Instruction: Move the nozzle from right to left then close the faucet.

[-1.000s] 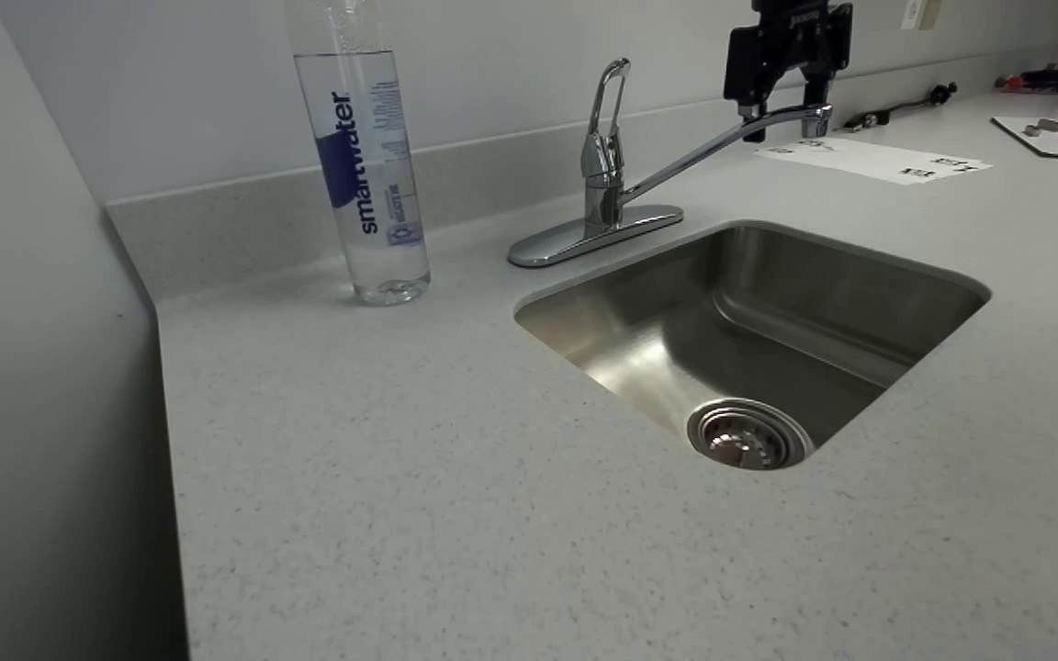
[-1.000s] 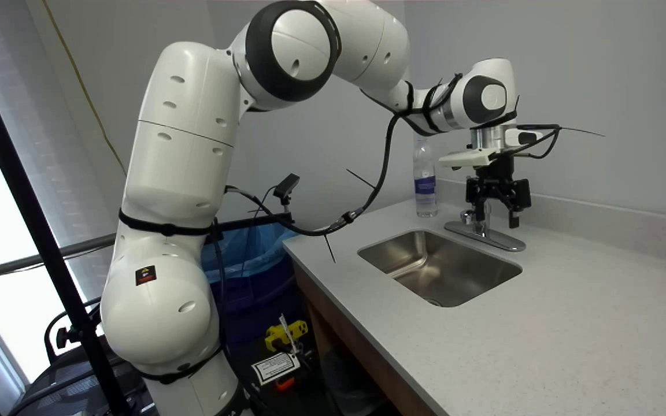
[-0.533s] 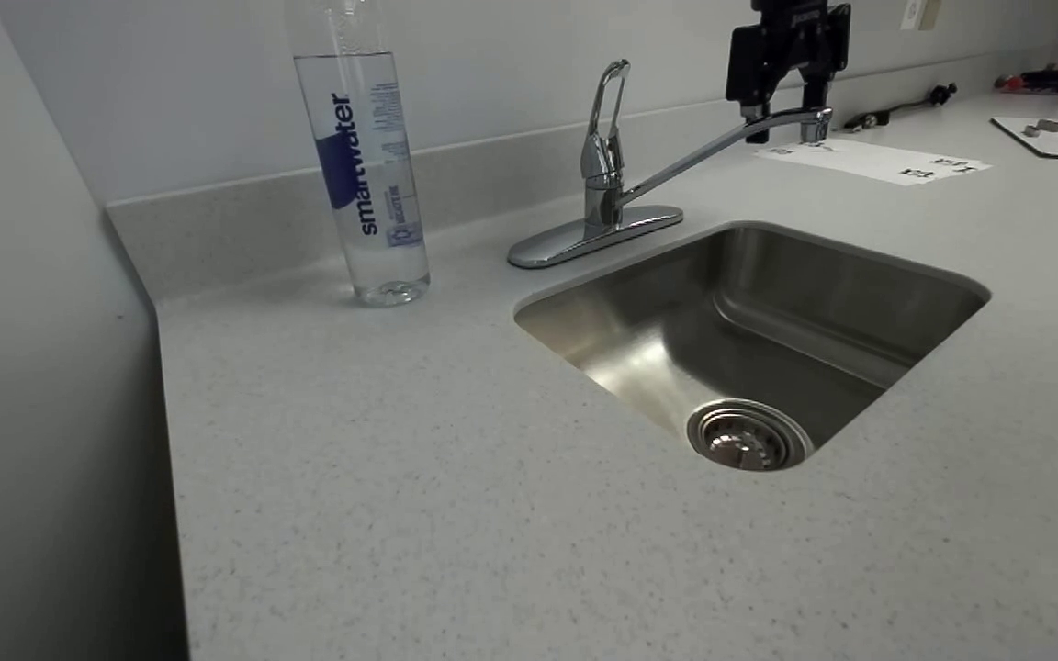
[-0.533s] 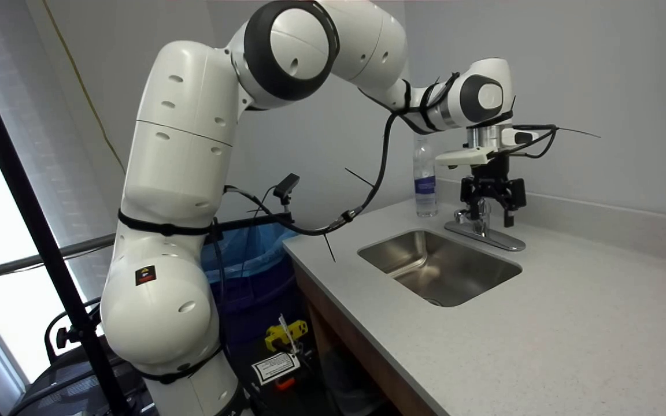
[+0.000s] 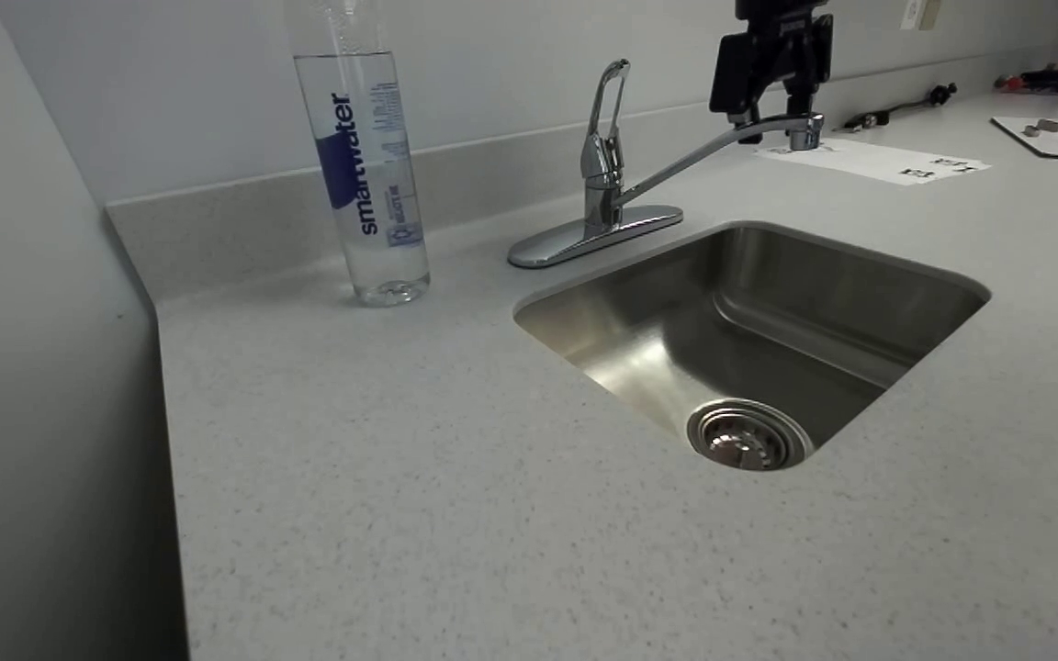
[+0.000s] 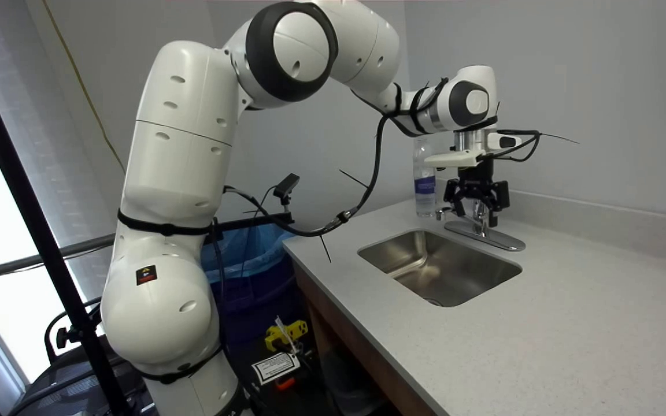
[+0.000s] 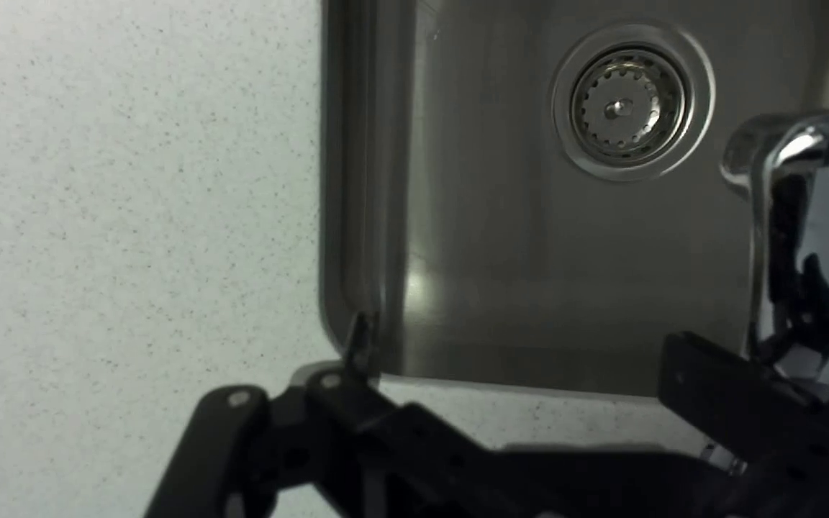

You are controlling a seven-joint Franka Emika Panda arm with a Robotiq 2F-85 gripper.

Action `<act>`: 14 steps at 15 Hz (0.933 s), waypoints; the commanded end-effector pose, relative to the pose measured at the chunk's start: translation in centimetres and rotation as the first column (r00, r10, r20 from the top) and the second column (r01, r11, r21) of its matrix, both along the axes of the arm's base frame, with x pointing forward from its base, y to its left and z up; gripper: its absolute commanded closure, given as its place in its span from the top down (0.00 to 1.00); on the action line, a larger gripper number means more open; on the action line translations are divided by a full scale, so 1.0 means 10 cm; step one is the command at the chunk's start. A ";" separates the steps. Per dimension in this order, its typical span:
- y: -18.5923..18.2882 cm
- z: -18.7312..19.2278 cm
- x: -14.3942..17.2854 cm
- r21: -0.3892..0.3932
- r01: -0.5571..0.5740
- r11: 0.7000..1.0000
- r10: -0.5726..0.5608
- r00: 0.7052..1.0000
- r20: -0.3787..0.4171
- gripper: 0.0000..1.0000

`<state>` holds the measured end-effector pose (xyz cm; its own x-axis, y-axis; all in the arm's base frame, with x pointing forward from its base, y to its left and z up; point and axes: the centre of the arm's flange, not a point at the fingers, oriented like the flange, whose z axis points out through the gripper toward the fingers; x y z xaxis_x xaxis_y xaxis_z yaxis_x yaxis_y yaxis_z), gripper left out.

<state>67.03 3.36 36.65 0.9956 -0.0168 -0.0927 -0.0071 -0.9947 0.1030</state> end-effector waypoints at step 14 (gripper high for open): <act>0.44 -0.04 -0.04 0.051 -0.042 0.998 0.043 0.999 -0.015 1.00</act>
